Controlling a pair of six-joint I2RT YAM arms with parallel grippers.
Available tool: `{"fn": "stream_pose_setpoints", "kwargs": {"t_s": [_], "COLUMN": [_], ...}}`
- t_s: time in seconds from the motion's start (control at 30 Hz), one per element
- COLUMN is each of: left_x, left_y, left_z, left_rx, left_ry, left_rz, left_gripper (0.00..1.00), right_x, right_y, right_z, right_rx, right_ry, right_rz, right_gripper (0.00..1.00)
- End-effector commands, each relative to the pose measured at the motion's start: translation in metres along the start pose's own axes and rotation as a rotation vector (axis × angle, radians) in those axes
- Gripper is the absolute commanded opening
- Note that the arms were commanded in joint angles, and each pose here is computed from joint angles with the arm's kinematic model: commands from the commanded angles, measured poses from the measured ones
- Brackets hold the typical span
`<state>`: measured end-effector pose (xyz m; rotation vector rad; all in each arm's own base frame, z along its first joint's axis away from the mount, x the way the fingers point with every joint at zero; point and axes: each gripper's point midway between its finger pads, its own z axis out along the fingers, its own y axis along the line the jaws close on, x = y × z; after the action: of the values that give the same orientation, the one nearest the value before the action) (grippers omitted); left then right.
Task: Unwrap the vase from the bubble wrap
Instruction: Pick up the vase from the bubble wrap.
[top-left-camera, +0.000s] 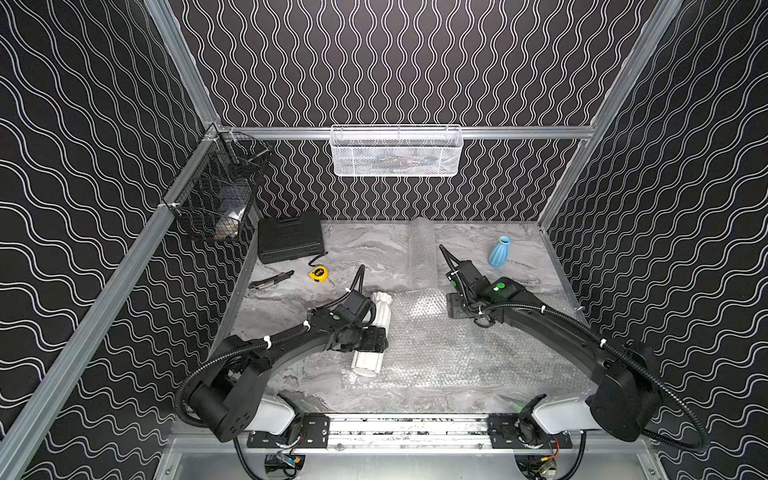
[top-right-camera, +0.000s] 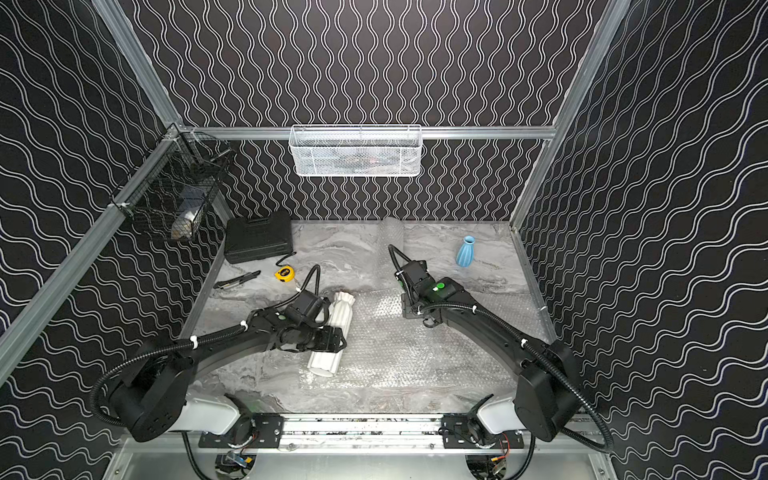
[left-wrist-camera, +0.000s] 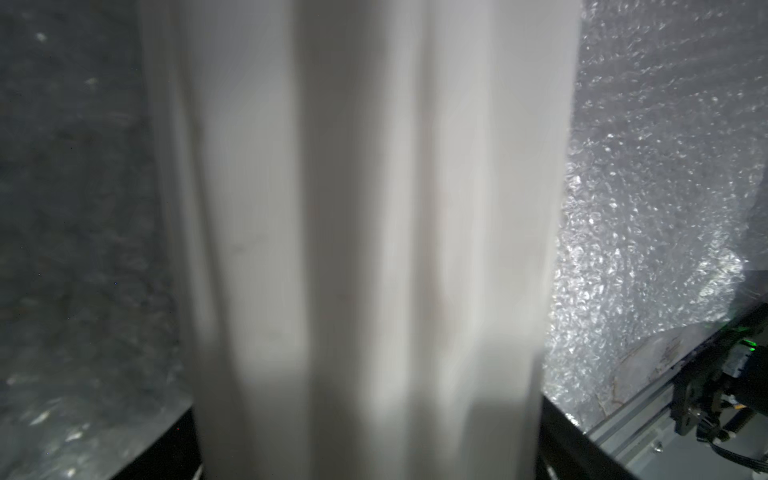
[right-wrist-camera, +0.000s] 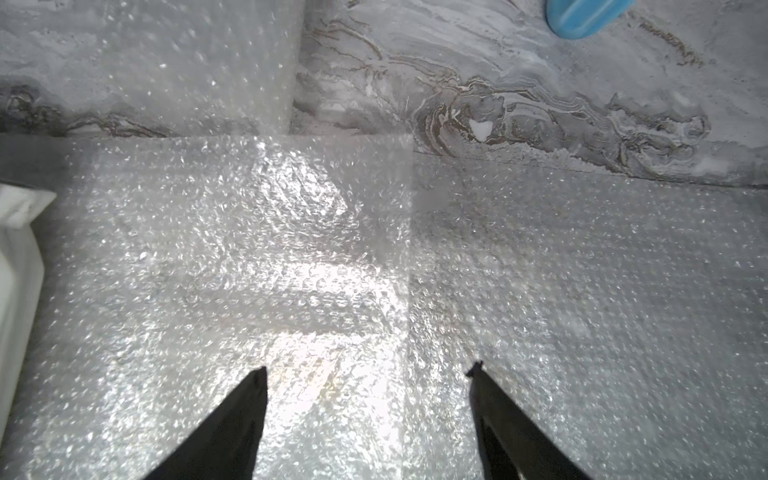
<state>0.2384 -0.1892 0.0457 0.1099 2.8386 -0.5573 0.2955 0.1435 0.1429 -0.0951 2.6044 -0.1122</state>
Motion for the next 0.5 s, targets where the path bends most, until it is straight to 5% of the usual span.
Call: {"fn": "stream_pose_setpoints", "kwargs": {"t_s": [0.0,0.47], "left_x": [-0.015,-0.067], "left_y": [-0.005,-0.08], "left_z": [-0.012,-0.053], "left_rx": [-0.005,0.245], "left_ry": [-0.059,-0.252], "left_rz": [0.056,0.242], "left_gripper": [0.77,0.77], "right_x": [-0.001,-0.025], "right_y": [0.006,0.08], "right_z": [-0.001,-0.026], "right_rx": [-0.057,-0.755], "right_ry": [-0.008,0.04], "right_rz": [0.028,0.199], "right_gripper": [0.77,0.78]}}
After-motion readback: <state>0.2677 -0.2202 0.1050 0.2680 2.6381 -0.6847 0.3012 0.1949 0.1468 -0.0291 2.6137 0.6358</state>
